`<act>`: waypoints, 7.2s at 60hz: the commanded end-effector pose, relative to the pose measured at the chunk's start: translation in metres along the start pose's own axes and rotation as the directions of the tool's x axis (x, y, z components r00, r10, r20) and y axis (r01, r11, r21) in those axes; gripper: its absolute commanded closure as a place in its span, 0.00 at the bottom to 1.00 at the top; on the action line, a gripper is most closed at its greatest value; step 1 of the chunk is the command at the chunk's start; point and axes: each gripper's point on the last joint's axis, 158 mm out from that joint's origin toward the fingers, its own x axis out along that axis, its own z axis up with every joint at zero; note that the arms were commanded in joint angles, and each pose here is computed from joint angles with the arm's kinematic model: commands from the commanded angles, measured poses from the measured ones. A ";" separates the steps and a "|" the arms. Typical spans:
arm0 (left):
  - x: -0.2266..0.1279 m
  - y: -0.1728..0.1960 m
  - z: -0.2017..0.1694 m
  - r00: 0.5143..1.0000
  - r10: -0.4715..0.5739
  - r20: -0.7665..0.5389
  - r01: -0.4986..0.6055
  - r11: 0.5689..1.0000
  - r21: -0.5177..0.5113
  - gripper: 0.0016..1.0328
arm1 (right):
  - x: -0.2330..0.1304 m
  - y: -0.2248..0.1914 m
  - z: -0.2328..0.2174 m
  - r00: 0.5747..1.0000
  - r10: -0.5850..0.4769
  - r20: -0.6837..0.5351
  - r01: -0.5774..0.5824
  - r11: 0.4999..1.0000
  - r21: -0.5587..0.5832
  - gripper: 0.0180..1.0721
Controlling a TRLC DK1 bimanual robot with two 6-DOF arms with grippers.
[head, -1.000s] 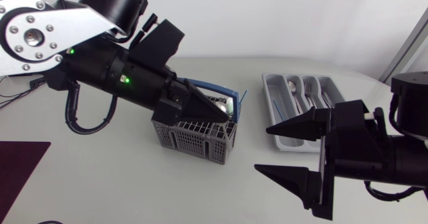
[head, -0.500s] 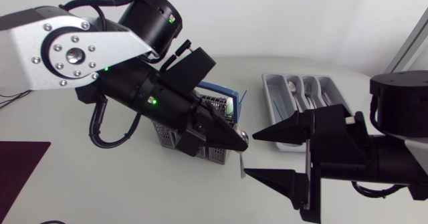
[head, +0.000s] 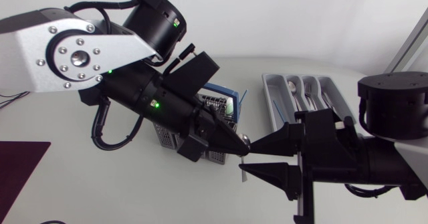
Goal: Unload the cutlery basket into the drawer organizer.
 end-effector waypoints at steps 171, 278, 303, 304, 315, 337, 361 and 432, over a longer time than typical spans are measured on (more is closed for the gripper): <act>-0.127 0.132 -0.088 0.815 0.579 -0.021 -0.572 0.800 -0.181 0.05 | -0.148 -0.259 -0.285 0.551 -0.637 -0.539 0.421 0.770 -0.479 0.80; -0.110 0.246 -0.171 0.641 0.746 -0.181 -0.767 0.613 -0.190 0.05 | 0.077 -0.291 -0.118 0.924 -0.165 -0.346 0.336 0.783 0.524 0.10; -0.126 0.275 -0.161 0.581 0.799 -0.152 -0.811 0.554 -0.188 0.05 | 0.089 -0.238 -0.111 0.957 -0.015 -0.288 0.182 0.806 0.563 0.10; -0.128 0.277 -0.160 0.578 0.803 -0.147 -0.813 0.551 -0.189 0.05 | 0.088 -0.235 -0.110 0.958 -0.013 -0.288 0.179 0.808 0.561 0.10; -0.135 0.298 -0.152 0.559 0.819 -0.132 -0.825 0.531 -0.195 0.05 | 0.078 -0.205 -0.115 0.954 0.016 -0.300 0.159 0.820 0.550 0.10; -0.130 0.336 -0.106 0.556 0.828 -0.078 -0.824 0.535 -0.188 0.05 | 0.056 -0.142 -0.104 0.952 0.059 -0.301 0.112 0.846 0.521 0.10; -0.098 0.372 -0.061 0.577 0.813 -0.075 -0.811 0.561 -0.164 0.05 | 0.073 -0.090 -0.090 0.938 0.138 -0.317 0.034 0.876 0.480 0.10; -0.148 0.226 -0.106 0.585 0.809 0.060 -0.809 0.587 -0.040 0.05 | 0.064 -0.045 -0.037 0.963 -0.203 -0.178 0.179 0.973 -0.143 0.33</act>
